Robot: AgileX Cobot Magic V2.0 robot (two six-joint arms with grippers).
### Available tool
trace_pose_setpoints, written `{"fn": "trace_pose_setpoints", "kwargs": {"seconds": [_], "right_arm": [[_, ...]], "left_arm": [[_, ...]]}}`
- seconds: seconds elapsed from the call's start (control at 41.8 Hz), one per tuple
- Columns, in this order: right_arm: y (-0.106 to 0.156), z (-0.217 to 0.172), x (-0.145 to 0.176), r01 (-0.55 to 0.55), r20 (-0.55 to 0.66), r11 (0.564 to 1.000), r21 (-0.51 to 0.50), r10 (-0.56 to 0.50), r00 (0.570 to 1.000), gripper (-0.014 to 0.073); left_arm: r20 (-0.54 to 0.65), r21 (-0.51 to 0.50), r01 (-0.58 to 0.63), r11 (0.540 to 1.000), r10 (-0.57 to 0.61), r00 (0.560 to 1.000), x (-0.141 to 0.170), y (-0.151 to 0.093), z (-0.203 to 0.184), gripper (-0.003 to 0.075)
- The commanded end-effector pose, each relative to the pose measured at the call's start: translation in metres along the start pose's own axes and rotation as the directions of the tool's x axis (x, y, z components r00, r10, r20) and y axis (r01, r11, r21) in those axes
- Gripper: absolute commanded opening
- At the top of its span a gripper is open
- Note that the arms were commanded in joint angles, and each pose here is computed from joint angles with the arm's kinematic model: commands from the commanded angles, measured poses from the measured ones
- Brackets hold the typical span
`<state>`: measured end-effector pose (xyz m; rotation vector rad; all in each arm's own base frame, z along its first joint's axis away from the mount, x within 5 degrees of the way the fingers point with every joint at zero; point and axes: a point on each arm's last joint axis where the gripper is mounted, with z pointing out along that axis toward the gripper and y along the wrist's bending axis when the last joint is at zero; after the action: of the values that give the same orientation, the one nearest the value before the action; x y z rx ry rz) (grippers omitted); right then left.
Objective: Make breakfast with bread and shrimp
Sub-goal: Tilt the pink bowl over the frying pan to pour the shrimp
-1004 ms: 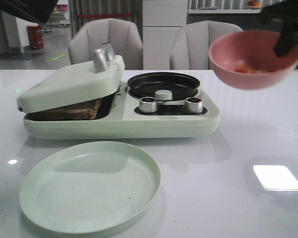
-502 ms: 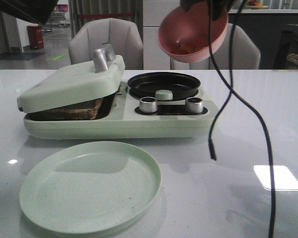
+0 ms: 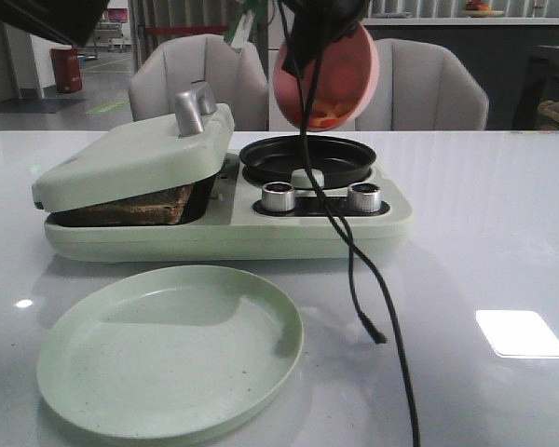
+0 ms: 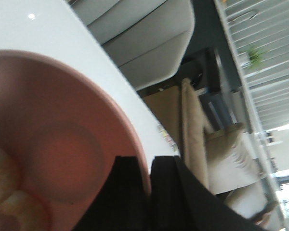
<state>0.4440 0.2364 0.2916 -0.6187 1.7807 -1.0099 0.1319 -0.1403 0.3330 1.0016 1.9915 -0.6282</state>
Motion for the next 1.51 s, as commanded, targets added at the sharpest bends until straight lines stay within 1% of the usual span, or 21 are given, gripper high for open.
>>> {"fn": "trace_pose_setpoints", "kwargs": {"seconds": [0.0, 0.143, 0.191, 0.669, 0.789, 0.908, 1.195, 1.315, 1.411, 1.482], "right_arm": [[-0.049, -0.022, -0.022, -0.010, 0.117, 0.972, 0.235, -0.018, 0.993, 0.0043], [-0.048, -0.034, -0.030, 0.036, 0.137, 0.940, 0.339, -0.088, 0.987, 0.0043], [-0.050, -0.036, -0.031, 0.032, 0.138, 0.937, 0.347, -0.084, 0.987, 0.0043], [-0.053, -0.037, -0.032, 0.022, 0.137, 0.935, 0.354, -0.075, 0.988, 0.0043], [-0.055, -0.030, -0.030, 0.027, 0.142, 0.937, 0.347, -0.080, 0.987, 0.0043], [-0.062, -0.031, -0.030, 0.006, 0.129, 0.930, 0.368, -0.058, 0.990, 0.0043], [-0.083, -0.037, -0.040, -0.065, 0.175, 0.922, 0.383, -0.003, 0.985, 0.0043], [-0.080, -0.032, -0.039, -0.053, 0.169, 0.923, 0.380, -0.013, 0.985, 0.0043], [-0.079, -0.028, -0.037, 0.006, 0.143, 0.921, 0.389, -0.066, 0.988, 0.0043], [-0.082, -0.029, -0.035, 0.015, 0.115, 0.913, 0.408, -0.067, 0.991, 0.0043]], "left_arm": [[0.102, -0.009, 0.018, 1.000, -0.017, 0.995, -0.014, -0.002, -0.009, 0.0102], [0.101, -0.010, 0.017, 1.000, -0.016, 0.995, -0.014, -0.002, -0.009, 0.0102], [0.101, -0.010, 0.017, 1.000, -0.016, 0.995, -0.014, -0.002, -0.009, 0.0102], [0.101, -0.010, 0.017, 1.000, -0.016, 0.995, -0.014, -0.002, -0.009, 0.0102], [0.101, -0.010, 0.017, 1.000, -0.016, 0.995, -0.014, -0.002, -0.009, 0.0102], [0.101, -0.010, 0.017, 1.000, -0.016, 0.995, -0.014, -0.002, -0.009, 0.0101], [0.100, -0.012, 0.014, 1.000, -0.012, 0.995, -0.014, -0.002, -0.009, 0.0102], [0.102, -0.016, 0.011, 1.000, -0.009, 0.995, -0.014, -0.001, -0.009, 0.0102], [0.102, -0.016, 0.011, 1.000, -0.009, 0.995, -0.014, -0.001, -0.009, 0.0102], [0.102, -0.016, 0.011, 1.000, -0.009, 0.995, -0.014, -0.001, -0.009, 0.0102]]}}
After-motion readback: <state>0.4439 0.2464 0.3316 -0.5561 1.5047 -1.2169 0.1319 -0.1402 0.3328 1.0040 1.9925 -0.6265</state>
